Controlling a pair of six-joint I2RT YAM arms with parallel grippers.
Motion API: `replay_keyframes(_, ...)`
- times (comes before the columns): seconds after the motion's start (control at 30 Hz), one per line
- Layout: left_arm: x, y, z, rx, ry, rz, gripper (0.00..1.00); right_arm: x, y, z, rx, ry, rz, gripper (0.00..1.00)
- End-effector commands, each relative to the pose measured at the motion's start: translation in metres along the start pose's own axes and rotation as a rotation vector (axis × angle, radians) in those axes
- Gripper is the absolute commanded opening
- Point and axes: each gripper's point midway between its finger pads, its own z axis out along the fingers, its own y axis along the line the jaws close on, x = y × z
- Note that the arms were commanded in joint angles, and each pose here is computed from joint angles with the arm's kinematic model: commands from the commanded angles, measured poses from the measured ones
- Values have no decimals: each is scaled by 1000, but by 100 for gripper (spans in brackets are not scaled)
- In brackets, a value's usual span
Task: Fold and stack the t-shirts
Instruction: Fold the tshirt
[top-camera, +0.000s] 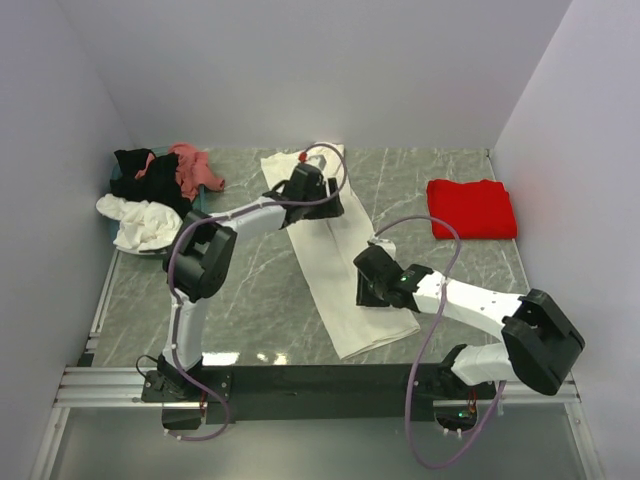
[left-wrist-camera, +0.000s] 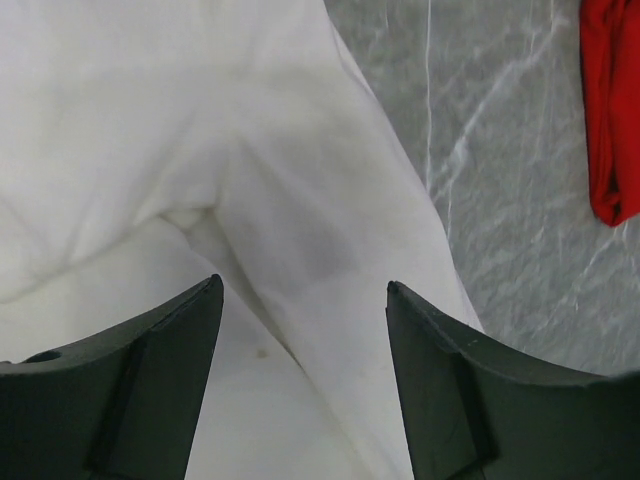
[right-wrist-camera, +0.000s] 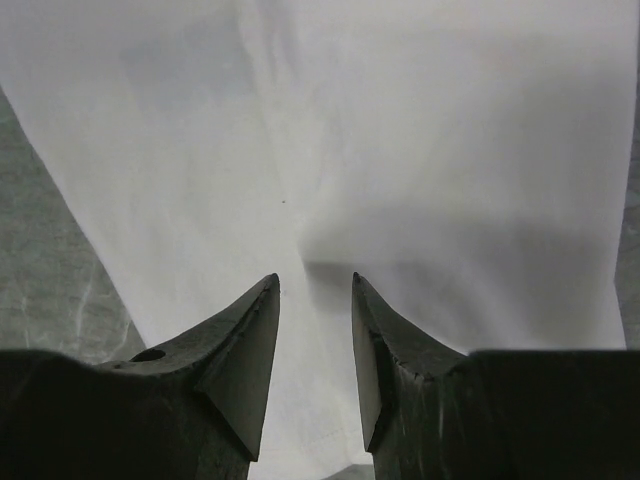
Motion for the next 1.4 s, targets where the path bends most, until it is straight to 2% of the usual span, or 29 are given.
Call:
replay_keyframes(0.0, 15, -15, 11, 52, 12, -32, 72, 2, -1, 7, 1, -13, 25, 42)
replay_keyframes(0.3, 60, 10, 32, -4, 103, -42, 72, 34, -2, 15, -22, 49, 31, 42)
replay_keyframes(1.03, 65, 32, 25, -83, 107, 57, 72, 82, 82, 8, -189, 171, -77, 42)
replay_keyframes(1.2, 43, 10, -3, -16, 46, 34, 72, 92, 90, 6, -201, 185, -91, 42)
replay_keyframes(1.37, 5, -11, -48, 19, -57, 33, 72, 74, 94, -17, -199, 99, -104, 42)
